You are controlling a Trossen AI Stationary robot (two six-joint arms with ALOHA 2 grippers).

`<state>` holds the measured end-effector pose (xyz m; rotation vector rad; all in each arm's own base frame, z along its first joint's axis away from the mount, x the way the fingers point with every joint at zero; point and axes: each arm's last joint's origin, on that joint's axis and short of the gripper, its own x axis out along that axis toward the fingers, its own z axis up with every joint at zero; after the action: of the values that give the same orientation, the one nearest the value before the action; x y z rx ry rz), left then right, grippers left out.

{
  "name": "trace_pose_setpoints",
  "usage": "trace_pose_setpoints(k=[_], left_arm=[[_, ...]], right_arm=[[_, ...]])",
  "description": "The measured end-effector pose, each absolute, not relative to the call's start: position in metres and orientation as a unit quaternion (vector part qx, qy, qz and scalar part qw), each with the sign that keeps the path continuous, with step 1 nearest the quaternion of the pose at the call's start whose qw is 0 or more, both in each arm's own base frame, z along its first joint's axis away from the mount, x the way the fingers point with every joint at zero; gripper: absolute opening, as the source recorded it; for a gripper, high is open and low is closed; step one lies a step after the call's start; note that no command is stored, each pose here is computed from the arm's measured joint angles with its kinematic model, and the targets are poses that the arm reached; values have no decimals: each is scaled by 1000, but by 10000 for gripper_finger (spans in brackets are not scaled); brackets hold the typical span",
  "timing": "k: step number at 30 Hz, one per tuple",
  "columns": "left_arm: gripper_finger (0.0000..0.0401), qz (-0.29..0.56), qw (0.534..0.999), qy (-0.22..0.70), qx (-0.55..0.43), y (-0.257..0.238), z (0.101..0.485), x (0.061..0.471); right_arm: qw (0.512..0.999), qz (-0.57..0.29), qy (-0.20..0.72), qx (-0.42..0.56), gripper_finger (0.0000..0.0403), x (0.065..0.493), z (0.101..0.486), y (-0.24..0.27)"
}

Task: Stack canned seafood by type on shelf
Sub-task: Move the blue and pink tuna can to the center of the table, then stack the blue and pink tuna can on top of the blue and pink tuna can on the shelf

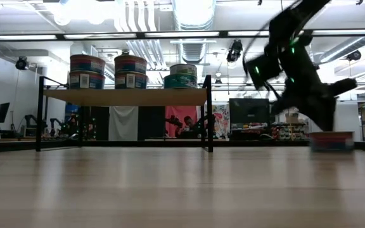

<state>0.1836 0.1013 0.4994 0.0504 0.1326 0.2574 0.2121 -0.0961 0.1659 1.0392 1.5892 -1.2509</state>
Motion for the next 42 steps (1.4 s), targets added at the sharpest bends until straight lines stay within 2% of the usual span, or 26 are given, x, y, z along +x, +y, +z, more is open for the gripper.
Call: trace_pose_setpoints(k=[5,10,14,19,23,27,31,37,39,42], left_arm=[[0,128,989,68,21,102,498,185],[0,127,989,81,-2,106,493,191],[0,77,992,99,-23,107,487,199],[0,-30,991,112,-60,100,480,213],[0,21,986,156,-56,79,470,228],[0,70,972,203,-97,49,458,245],[0,108,946,233,-196,19,440,270],[0,105,893,310,-309,-25,396,320],[0,102,883,343,-305,-40,376,337],[0,102,888,378,-240,-61,344,361]], right_arm=[[546,-374,589,463,13,252,194,-56],[617,-402,525,426,13,258,239,-35],[658,-407,484,410,13,253,263,-37],[736,-338,459,365,12,259,258,-38],[802,-242,409,362,9,265,234,-37],[825,-214,397,341,9,257,218,-36],[807,-223,430,338,9,246,204,-35],[786,-220,470,334,9,237,193,-33],[790,-209,470,333,9,237,190,-32],[803,-181,461,332,9,236,180,-31]])
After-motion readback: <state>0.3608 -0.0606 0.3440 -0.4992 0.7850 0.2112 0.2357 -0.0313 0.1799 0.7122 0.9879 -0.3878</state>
